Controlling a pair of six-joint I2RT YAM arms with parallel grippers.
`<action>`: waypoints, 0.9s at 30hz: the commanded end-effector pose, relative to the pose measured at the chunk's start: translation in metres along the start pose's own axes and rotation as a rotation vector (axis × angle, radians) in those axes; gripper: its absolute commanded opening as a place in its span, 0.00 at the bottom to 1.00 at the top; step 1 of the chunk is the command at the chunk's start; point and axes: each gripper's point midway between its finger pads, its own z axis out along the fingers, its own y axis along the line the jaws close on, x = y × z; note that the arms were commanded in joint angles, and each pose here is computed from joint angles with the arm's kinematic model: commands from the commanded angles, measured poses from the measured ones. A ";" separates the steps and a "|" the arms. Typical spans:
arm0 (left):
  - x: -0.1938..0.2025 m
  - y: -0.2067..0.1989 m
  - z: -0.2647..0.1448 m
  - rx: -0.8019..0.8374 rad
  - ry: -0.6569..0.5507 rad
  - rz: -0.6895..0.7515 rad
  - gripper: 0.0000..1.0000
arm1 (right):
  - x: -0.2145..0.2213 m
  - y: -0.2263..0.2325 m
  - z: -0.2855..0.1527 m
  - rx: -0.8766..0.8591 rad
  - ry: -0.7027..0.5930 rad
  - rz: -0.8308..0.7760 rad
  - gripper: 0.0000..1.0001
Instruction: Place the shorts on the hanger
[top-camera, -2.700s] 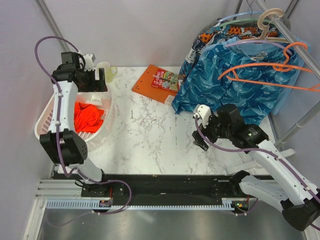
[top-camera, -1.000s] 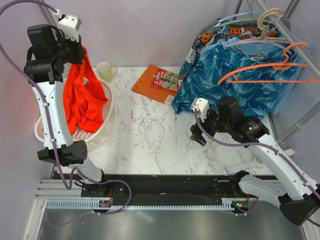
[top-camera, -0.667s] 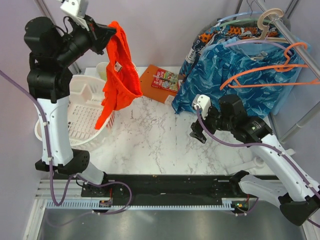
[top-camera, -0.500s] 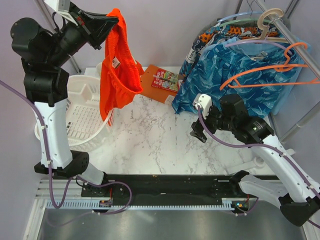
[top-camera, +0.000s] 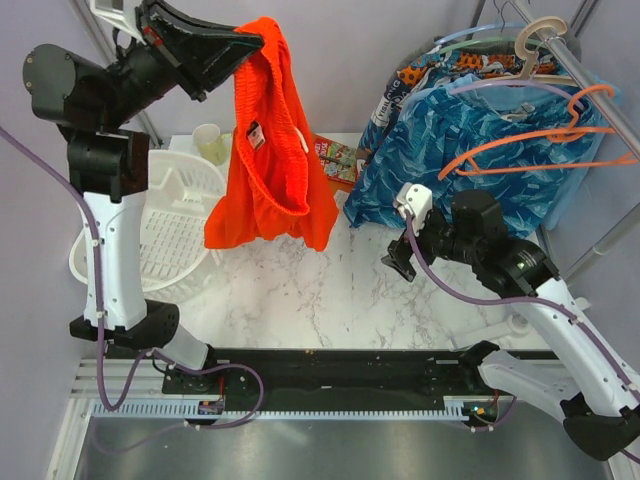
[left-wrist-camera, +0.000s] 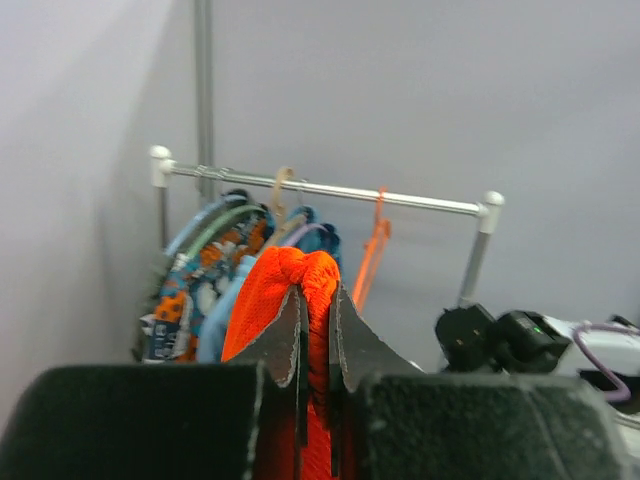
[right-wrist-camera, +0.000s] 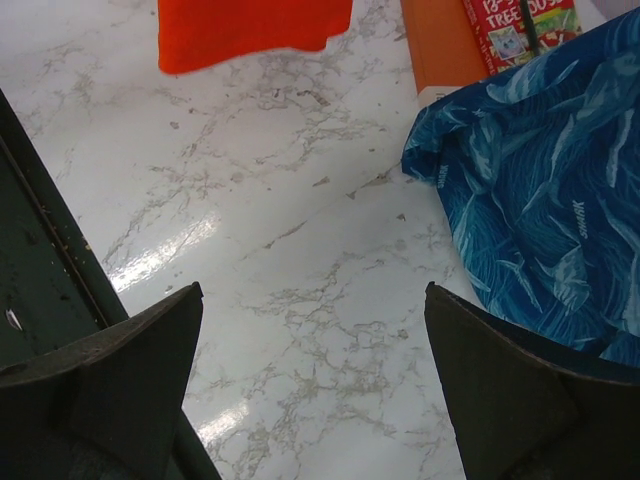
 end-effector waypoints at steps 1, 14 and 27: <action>0.037 -0.026 0.009 0.172 0.092 -0.174 0.02 | -0.052 -0.008 -0.027 0.064 -0.186 -0.033 0.98; 0.305 -0.086 -0.025 0.531 0.709 -0.579 0.08 | -0.046 0.000 -0.037 0.064 -0.262 -0.136 0.98; 0.384 -0.119 -0.060 0.657 0.897 -0.576 0.06 | -0.028 0.050 -0.004 -0.288 -0.276 -0.314 0.97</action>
